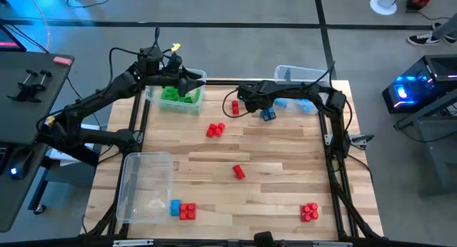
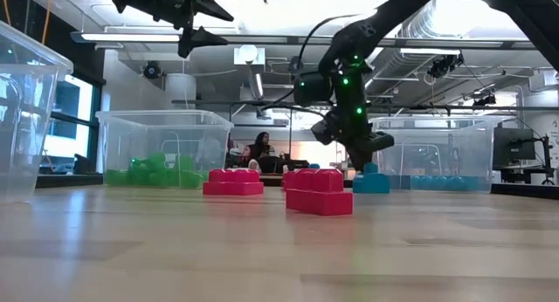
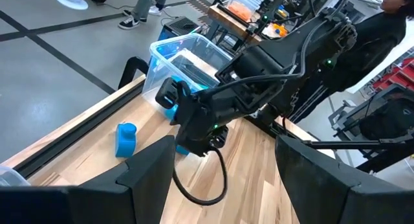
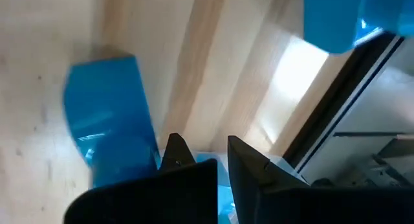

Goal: Sort blocks
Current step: Put the blue game piece into the top right transparent bin

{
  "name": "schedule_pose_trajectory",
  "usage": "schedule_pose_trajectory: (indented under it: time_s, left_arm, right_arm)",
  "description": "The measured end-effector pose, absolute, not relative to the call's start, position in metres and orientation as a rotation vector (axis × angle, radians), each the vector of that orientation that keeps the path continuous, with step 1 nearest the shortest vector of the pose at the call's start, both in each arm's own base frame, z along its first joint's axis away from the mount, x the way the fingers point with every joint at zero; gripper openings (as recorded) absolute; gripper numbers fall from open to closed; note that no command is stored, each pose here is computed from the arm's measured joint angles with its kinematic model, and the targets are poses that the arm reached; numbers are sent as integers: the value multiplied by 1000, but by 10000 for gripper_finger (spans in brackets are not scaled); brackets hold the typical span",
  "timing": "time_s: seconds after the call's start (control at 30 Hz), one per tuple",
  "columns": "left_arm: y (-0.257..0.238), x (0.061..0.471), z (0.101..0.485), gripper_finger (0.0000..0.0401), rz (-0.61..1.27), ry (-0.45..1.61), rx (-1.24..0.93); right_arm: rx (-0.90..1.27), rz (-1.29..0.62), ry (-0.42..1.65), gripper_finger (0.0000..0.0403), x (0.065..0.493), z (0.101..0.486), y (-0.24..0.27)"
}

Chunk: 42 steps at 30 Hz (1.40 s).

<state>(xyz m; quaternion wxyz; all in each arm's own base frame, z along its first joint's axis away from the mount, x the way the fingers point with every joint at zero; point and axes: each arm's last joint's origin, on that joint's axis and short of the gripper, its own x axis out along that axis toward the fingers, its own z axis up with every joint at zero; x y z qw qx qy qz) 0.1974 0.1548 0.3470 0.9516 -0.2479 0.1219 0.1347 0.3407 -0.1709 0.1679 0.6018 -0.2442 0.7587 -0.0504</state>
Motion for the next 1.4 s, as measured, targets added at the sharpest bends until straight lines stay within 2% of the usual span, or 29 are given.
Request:
schedule_pose_trajectory:
  time_s: [0.3, 0.7, 0.93, 1.0, 1.1, 1.2, 1.27, 1.4]
  left_arm:
    - [155, 197, 346, 252, 275, 254, -508]
    - [153, 196, 341, 252, 281, 302, -540]
    - [153, 195, 340, 252, 278, 314, -549]
    - [153, 195, 340, 252, 278, 314, -549]
    - [153, 195, 340, 252, 276, 314, -549]
    - [153, 195, 340, 252, 274, 313, -549]
    - [153, 195, 340, 252, 273, 314, -541]
    - [153, 195, 340, 252, 272, 314, -538]
  right_arm:
    - [-551, -56, 1746, 0, 348, 167, -146]
    - [-535, 39, 1686, 0, 366, 167, -79]
    - [-420, 24, 1652, 0, 366, 176, -38]
    - [-331, -51, 1599, 0, 362, 192, -23]
    - [-56, -308, 1464, 0, 354, 222, -7]
    - [313, -580, 1221, 0, 353, 244, 10]
    - [530, -697, 1039, 0, 359, 251, 23]
    - [761, -884, 714, 0, 370, 255, 39]
